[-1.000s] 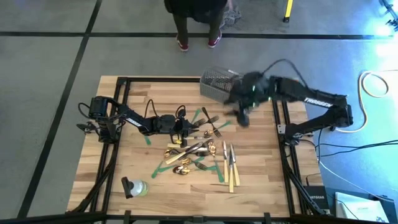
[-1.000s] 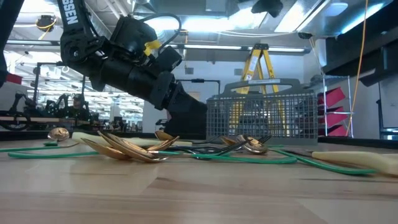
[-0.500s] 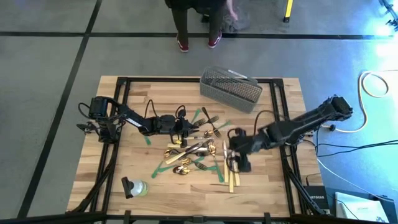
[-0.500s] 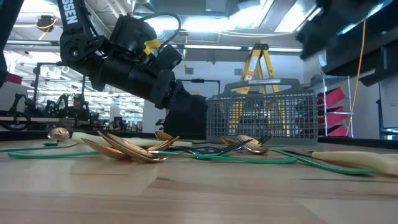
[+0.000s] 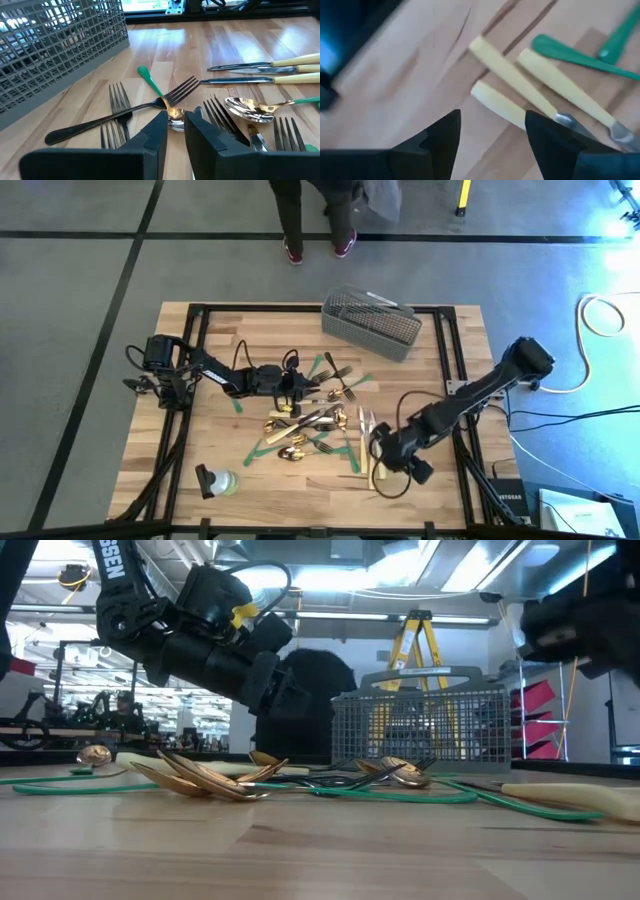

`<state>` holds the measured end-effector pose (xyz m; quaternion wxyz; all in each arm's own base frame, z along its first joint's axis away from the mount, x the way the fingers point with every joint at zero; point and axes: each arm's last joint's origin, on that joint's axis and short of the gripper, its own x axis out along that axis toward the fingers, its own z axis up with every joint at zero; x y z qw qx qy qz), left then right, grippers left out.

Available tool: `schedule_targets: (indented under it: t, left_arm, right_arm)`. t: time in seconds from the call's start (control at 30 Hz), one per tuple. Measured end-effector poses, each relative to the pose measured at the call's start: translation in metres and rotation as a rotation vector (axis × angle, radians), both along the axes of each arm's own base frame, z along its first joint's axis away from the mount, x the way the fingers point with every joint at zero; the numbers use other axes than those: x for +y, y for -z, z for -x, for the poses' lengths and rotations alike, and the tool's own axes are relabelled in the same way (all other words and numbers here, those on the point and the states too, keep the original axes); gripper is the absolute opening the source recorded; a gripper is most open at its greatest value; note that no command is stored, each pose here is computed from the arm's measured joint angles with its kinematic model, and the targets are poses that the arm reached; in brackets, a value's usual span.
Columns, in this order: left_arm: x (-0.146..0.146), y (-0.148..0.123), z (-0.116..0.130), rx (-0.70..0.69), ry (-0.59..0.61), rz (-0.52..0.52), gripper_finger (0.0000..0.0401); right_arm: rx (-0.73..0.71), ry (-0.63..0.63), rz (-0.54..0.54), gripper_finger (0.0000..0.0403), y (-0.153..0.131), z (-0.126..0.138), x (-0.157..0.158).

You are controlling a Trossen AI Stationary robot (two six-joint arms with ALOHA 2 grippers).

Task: Sort silverware
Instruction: Put the yellow knife into the gray organizer

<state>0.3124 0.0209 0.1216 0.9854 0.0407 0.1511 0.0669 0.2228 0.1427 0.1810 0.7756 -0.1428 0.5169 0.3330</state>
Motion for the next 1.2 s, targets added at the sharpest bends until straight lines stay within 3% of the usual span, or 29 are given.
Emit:
schedule_targets:
  t: [0.17, 0.37, 0.67, 0.83, 1.2]
  left_arm:
    - [0.000, 0.000, 0.000, 0.005, 0.000, 0.000, 0.0049]
    - [0.000, 0.000, 0.000, 0.005, 0.000, 0.001, 0.0049]
    - [0.000, 0.001, 0.000, 0.013, -0.001, 0.001, 0.0049]
    - [0.000, 0.001, 0.000, 0.013, -0.001, 0.001, 0.0049]
    - [0.000, 0.002, 0.001, 0.023, -0.007, 0.000, 0.0049]
  right_arm:
    - [-0.008, -0.099, 0.201, 0.0207, 0.008, -0.018, 0.009]
    - [-0.034, -0.336, 0.377, 0.0207, 0.007, -0.035, 0.027]
    - [0.054, -0.660, 0.565, 0.0205, 0.026, -0.029, 0.050]
    - [0.017, -0.682, 0.624, 0.0177, 0.033, -0.032, 0.054]
    - [0.026, -0.744, 0.627, 0.0135, 0.039, -0.033, 0.055]
